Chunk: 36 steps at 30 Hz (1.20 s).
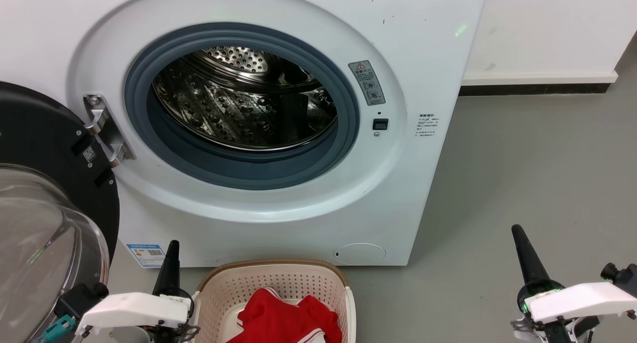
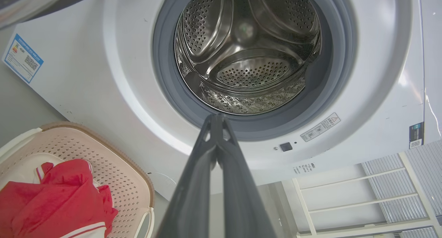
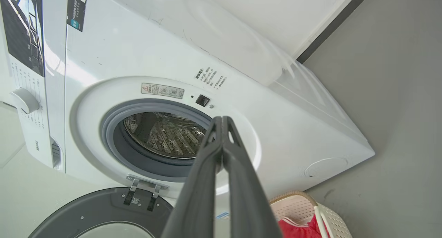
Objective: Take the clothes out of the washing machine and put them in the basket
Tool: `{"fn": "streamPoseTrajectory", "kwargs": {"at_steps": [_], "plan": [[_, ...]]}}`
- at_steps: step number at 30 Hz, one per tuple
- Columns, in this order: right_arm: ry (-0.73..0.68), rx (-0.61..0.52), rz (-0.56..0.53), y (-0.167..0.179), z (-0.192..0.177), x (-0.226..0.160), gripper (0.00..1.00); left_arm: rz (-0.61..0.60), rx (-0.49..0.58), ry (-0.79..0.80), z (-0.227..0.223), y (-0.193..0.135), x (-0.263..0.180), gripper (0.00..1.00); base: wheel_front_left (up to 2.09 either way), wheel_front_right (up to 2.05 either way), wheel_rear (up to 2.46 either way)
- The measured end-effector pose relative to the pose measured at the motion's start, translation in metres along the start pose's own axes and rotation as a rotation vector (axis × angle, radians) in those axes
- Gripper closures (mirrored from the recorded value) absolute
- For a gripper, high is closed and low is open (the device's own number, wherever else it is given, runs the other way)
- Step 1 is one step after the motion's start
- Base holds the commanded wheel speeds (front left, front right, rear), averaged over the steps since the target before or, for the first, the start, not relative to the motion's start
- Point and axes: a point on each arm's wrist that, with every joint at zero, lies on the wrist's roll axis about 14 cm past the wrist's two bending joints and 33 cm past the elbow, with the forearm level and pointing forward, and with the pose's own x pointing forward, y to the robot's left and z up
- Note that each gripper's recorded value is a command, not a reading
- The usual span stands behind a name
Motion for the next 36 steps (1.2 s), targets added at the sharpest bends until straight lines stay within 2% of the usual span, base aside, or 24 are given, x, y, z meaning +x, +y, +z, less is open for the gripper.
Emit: {"fn": "streamPoseTrajectory", "kwargs": {"at_steps": [36], "plan": [[-0.014,0.364,-0.012,-0.005,0.006,0.012,1.0,-0.042,-0.364,0.012,0.007,-0.005,0.007,1.0,0.0,0.0,0.0]]}}
